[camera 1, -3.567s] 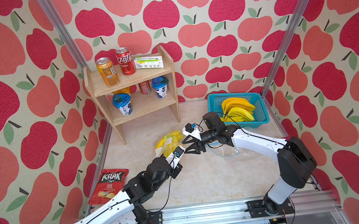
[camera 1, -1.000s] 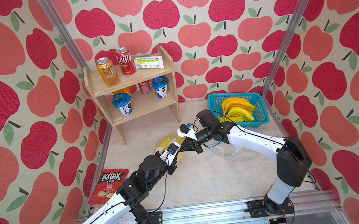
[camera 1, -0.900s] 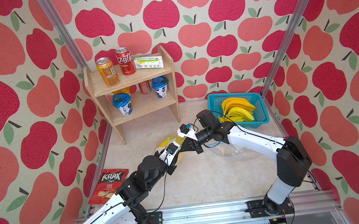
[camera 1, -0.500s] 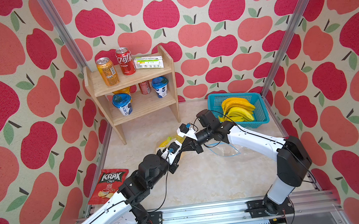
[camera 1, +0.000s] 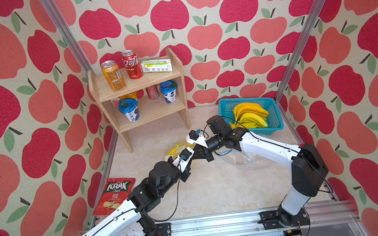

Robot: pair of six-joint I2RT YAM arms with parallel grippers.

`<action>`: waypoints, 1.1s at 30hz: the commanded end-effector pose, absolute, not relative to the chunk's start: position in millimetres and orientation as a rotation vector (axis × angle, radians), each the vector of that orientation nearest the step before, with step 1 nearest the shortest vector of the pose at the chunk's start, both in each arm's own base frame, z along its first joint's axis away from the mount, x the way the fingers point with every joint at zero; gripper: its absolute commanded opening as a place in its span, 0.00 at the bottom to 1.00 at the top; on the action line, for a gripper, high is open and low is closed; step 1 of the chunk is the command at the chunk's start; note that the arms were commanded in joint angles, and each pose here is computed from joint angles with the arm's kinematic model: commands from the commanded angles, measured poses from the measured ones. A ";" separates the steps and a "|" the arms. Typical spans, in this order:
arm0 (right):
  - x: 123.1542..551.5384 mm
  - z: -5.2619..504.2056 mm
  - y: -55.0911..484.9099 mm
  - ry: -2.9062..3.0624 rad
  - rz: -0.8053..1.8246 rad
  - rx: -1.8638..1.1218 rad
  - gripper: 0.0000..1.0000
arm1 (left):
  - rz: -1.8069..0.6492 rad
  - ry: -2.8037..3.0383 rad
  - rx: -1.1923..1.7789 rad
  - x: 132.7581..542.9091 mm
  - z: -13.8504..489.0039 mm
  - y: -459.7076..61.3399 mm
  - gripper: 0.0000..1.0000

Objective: Open the zip-top bag and take out the banana
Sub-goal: Unzip the zipper on the zipper food storage bag.

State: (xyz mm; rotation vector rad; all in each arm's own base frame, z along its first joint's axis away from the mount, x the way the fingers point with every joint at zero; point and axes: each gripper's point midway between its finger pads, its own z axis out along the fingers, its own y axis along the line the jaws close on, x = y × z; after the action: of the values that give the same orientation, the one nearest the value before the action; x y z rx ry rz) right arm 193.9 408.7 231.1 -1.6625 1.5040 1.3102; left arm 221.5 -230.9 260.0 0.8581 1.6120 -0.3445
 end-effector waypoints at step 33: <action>182.6 244.4 406.3 1.578 1.446 -1.672 0.00 | -0.206 1.634 0.796 232.5 269.1 -210.9 0.09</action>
State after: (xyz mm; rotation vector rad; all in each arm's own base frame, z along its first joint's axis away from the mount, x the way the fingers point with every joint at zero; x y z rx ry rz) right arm 192.4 407.7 234.3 -1.6593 1.6011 1.3540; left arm 229.7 -219.9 261.3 0.8192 1.6290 -0.2537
